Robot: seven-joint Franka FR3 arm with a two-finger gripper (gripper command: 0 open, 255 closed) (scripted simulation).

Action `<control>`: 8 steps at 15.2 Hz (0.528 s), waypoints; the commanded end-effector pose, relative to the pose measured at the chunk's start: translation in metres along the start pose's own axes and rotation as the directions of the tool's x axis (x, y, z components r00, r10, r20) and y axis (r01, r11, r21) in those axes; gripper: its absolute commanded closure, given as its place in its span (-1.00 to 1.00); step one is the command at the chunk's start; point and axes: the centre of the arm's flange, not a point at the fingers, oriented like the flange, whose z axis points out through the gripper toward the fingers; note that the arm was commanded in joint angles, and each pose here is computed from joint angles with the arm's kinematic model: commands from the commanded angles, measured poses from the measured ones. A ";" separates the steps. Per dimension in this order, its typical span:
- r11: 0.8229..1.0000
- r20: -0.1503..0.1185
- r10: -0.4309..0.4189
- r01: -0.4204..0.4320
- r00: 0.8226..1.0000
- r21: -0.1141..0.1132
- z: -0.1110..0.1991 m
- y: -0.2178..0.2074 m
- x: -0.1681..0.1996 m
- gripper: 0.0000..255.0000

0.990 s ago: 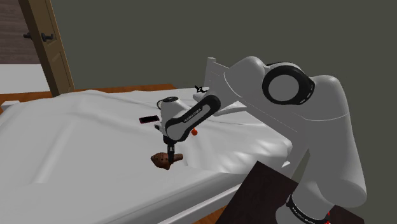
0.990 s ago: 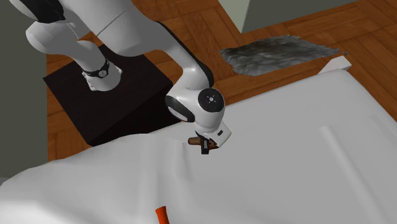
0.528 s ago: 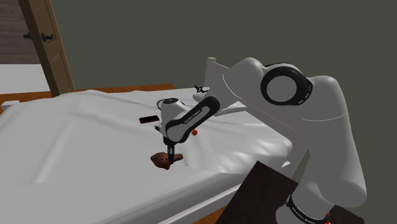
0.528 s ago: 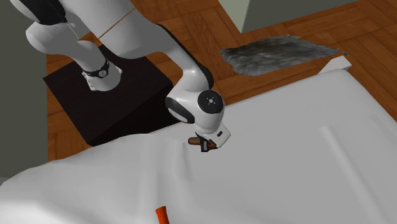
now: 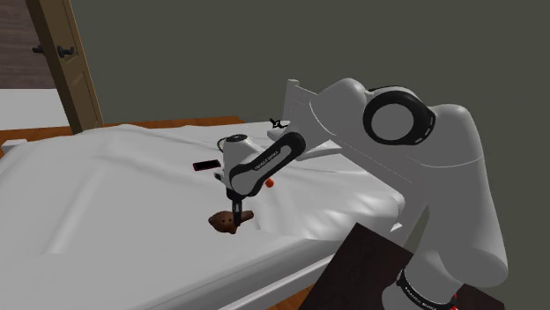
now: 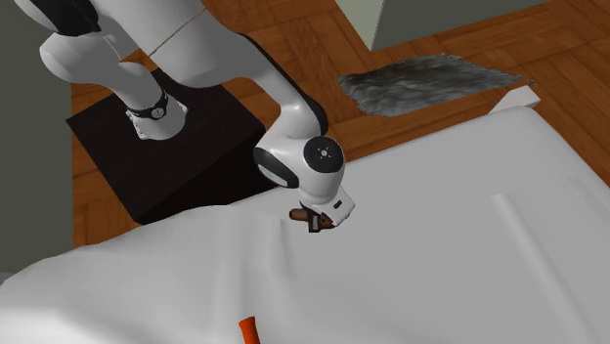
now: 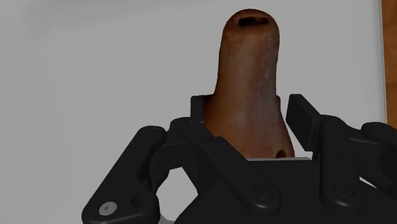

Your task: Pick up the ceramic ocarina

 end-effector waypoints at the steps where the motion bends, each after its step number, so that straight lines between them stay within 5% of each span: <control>1: 1.000 0.000 0.000 0.000 1.000 0.000 -0.009 0.000 0.000 1.00; 8: 1.000 0.000 0.000 0.000 1.000 0.000 -0.046 0.000 -0.001 1.00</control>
